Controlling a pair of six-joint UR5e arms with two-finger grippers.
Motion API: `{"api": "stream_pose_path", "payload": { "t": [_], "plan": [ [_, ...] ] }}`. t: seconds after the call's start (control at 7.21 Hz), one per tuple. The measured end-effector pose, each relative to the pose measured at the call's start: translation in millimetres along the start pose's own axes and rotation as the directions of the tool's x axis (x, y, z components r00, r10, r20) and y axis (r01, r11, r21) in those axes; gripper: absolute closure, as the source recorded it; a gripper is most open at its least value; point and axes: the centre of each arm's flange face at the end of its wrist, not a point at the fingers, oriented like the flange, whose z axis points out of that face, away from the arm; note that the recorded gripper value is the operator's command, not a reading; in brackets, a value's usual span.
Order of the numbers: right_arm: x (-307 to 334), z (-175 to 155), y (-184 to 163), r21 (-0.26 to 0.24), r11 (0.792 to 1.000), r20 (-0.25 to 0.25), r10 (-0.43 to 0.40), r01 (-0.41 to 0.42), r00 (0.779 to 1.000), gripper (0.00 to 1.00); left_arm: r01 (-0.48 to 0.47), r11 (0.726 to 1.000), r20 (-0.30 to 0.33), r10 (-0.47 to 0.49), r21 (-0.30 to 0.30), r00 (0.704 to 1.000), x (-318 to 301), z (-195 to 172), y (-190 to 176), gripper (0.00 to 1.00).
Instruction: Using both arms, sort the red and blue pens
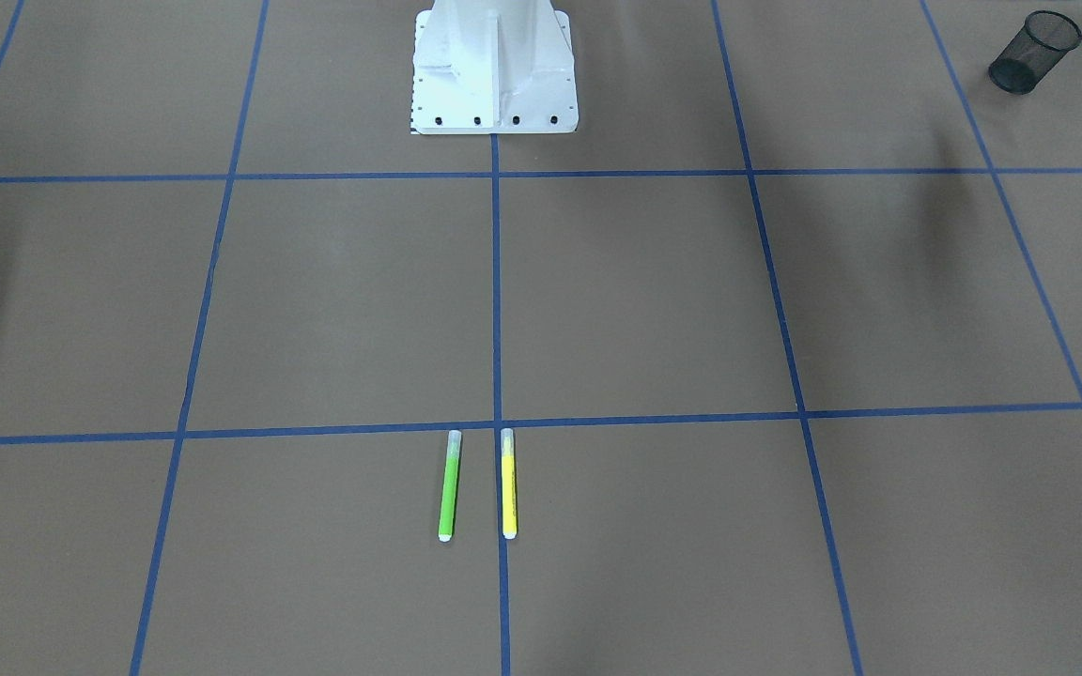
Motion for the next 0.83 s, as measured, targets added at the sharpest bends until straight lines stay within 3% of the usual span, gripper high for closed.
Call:
{"api": "stream_pose_path", "payload": {
  "t": [0.42,0.83],
  "plan": [
    [-8,1,-1,-0.003,1.000,0.008,-0.010,0.010,1.000,0.01,0.088,0.990,-0.081,-0.097,-0.112,0.992,-14,22,5,1.00],
    [-17,2,-2,-0.007,1.000,0.024,-0.023,0.024,0.999,0.01,0.120,0.980,-0.147,-0.143,-0.157,0.979,-28,37,-9,1.00]
  ]
}}
